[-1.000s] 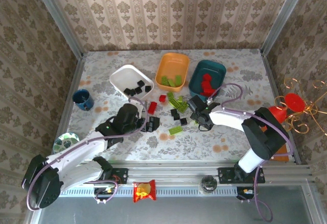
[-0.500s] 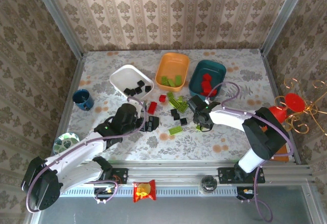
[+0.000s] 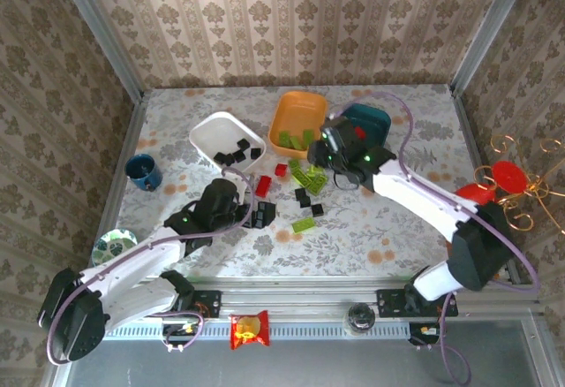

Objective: Sort the legos into containers by color
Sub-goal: Place the lego in the container.

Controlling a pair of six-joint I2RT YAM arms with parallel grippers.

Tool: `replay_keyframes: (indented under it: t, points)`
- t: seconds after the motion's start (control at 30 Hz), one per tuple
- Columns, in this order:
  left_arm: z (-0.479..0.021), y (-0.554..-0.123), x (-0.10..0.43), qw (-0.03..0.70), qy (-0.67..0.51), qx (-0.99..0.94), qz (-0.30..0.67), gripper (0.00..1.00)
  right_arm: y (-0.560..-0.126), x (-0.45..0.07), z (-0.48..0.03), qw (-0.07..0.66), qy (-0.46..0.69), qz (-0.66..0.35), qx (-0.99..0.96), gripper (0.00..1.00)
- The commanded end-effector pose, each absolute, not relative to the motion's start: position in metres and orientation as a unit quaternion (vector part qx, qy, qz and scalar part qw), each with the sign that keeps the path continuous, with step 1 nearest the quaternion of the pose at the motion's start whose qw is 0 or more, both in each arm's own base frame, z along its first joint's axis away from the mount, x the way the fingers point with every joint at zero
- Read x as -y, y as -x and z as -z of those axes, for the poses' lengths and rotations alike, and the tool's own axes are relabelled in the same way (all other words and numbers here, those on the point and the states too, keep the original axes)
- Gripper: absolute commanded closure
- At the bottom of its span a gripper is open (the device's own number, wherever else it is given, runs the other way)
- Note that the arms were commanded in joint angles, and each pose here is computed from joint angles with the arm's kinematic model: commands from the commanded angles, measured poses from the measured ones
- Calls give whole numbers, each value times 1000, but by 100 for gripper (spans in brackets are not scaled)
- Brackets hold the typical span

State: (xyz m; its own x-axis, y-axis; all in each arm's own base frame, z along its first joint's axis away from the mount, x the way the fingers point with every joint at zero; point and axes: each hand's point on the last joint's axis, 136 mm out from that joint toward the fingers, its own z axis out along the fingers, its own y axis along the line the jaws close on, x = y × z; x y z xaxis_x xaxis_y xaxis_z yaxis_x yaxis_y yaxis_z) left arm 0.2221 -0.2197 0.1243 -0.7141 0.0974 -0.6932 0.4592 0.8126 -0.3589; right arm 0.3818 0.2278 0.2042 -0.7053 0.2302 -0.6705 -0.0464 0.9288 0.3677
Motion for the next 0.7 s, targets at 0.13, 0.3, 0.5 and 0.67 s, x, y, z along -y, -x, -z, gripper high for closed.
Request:
replay_keyframes:
  t: [0.13, 0.3, 0.5, 0.67]
  points:
    - [-116, -220, 217, 310, -162, -905, 240, 0, -478, -248, -193, 410, -43, -130, -902, 66]
    - [-144, -232, 199, 354, -126, -903, 206, 0, -520, -250, -166, 400, -55, -100, -909, 66]
    - [-199, -243, 170, 438, -101, -878, 162, 0, -538, -250, -137, 374, -61, -80, -922, 62]
    - [-216, -239, 164, 460, -107, -866, 163, 0, -542, -251, -138, 364, -55, -83, -926, 35]
